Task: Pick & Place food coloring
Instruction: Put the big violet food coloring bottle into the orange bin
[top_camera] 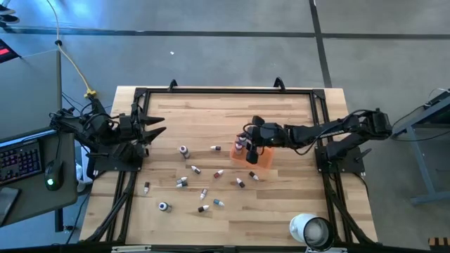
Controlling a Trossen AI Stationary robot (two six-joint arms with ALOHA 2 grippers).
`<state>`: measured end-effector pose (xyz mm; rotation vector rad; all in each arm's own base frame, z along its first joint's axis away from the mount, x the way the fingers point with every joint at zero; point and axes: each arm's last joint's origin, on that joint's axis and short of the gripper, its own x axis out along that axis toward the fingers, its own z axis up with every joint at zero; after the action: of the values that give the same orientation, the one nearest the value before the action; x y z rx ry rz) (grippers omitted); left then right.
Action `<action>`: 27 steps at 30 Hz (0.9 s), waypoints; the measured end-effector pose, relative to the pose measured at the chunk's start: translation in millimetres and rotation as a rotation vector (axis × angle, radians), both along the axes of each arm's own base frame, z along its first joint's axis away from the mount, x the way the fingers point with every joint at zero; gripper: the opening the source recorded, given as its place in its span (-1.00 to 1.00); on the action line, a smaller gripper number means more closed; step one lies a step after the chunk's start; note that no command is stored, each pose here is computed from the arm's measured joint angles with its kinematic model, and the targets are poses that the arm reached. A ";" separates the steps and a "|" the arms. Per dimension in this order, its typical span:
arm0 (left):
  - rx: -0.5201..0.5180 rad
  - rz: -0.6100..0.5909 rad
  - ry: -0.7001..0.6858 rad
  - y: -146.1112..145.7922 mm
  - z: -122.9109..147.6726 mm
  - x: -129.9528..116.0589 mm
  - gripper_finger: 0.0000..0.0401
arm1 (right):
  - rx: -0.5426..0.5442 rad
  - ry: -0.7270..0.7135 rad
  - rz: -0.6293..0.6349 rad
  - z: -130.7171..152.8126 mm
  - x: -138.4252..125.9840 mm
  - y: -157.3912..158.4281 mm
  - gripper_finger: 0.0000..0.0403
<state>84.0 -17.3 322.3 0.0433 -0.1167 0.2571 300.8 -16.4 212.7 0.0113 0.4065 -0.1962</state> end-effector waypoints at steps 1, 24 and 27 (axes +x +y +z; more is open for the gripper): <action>0.008 0.001 0.019 -0.1 -1.9 0.2 -0.26 | -0.001 -0.043 0.000 5.6 0.2 0.0 -0.39; -0.089 0.151 0.463 -8.7 -74.3 25.6 -0.26 | -0.020 -0.304 0.042 50.1 -10.7 5.2 -0.39; -0.080 0.205 0.492 -11.4 -88.0 34.2 -0.26 | -0.018 -0.305 0.041 50.1 -10.7 5.2 -0.39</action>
<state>118.2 -28.8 234.3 0.0383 0.3894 0.4485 290.1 -11.2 262.8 0.0147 0.1012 -0.1542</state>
